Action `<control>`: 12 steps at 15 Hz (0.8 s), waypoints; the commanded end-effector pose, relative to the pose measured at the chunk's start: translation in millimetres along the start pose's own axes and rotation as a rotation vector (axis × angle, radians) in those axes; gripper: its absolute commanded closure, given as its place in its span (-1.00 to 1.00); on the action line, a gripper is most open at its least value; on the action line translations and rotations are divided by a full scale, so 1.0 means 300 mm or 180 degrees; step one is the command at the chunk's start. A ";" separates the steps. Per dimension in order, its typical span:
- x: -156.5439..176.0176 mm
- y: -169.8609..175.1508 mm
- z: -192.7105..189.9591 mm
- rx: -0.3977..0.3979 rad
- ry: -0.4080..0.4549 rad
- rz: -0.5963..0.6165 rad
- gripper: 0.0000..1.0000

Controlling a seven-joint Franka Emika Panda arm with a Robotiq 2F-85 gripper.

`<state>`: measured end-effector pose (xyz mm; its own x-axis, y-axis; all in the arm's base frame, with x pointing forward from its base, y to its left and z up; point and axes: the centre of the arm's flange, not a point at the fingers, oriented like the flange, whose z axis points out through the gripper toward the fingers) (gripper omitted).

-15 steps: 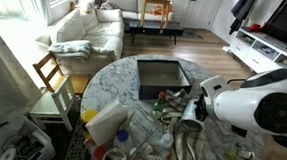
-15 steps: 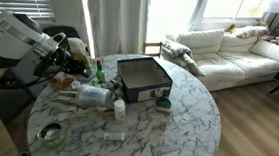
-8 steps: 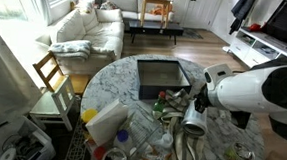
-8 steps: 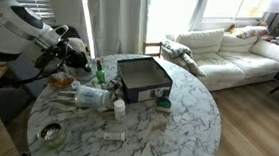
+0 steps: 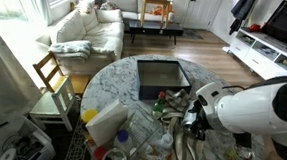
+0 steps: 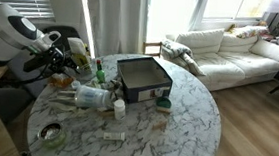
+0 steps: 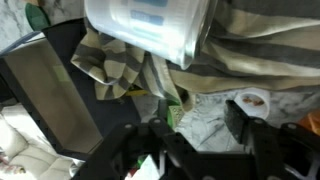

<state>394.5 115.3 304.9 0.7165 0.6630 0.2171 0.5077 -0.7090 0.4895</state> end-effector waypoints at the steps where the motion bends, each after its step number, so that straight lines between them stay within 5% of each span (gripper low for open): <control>1: -0.044 -0.095 0.014 0.0244 -0.0138 -0.0360 -0.53; 3: -0.071 -0.131 0.044 0.0227 -0.0221 -0.0481 -0.19; 4: -0.074 -0.139 0.051 0.0224 -0.0226 -0.0504 -0.19; 9: -0.094 -0.161 0.091 0.0168 -0.0273 -0.0649 0.42; 12: -0.102 -0.168 0.108 0.0067 -0.0286 -0.0780 0.31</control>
<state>365.7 125.3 256.6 0.6270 0.7773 0.0519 0.6721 -0.5735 0.4684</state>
